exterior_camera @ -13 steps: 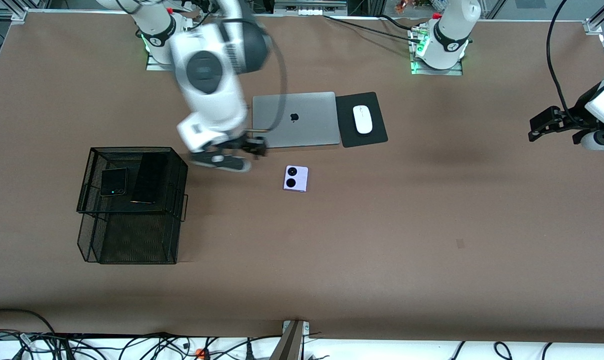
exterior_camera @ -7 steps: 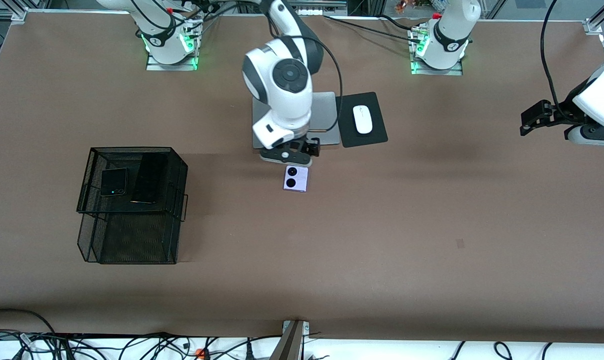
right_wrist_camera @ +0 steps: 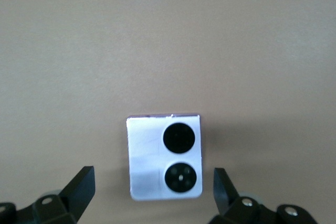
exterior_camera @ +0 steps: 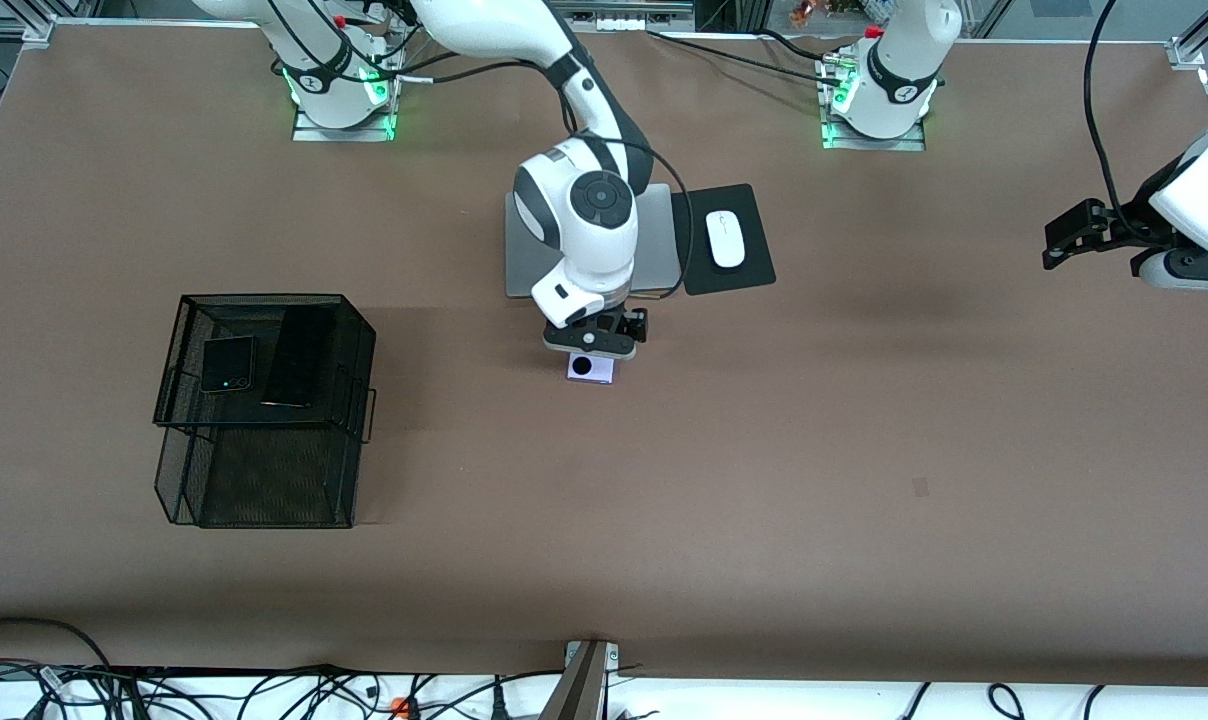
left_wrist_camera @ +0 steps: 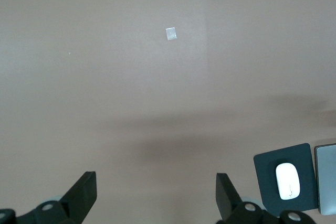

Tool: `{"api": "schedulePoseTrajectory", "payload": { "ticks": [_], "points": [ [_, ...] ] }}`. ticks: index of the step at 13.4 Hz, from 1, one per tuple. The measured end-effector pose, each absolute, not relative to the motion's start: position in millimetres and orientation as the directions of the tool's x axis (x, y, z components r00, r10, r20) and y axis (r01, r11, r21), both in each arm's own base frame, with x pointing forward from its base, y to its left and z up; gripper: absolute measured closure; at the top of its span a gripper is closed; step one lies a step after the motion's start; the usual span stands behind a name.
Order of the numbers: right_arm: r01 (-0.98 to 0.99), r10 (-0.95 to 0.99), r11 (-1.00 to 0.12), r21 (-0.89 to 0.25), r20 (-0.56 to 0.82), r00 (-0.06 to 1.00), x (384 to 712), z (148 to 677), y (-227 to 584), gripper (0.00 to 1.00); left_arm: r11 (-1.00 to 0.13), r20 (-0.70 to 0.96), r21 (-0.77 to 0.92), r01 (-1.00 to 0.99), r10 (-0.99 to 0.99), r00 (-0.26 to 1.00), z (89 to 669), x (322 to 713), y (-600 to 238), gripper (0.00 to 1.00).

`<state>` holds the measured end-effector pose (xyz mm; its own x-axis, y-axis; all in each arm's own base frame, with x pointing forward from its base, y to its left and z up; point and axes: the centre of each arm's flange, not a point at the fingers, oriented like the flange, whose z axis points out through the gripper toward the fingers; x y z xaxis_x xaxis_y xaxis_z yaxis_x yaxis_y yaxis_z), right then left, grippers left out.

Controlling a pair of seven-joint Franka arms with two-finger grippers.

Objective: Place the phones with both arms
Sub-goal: 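Lower the right gripper onto the white phone and grasp it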

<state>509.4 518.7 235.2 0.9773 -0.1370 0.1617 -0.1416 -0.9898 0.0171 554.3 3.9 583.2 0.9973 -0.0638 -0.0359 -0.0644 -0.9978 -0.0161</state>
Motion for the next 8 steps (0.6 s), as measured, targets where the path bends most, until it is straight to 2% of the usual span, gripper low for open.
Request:
{"api": "schedulePoseTrajectory", "payload": {
  "ticks": [8],
  "points": [
    [-0.134,-0.133,-0.991,-0.006,0.180,0.975,513,181,505,0.00,-0.998,-0.034,-0.017,-0.059,-0.058,0.998,584,554,-4,0.00]
  ]
}}
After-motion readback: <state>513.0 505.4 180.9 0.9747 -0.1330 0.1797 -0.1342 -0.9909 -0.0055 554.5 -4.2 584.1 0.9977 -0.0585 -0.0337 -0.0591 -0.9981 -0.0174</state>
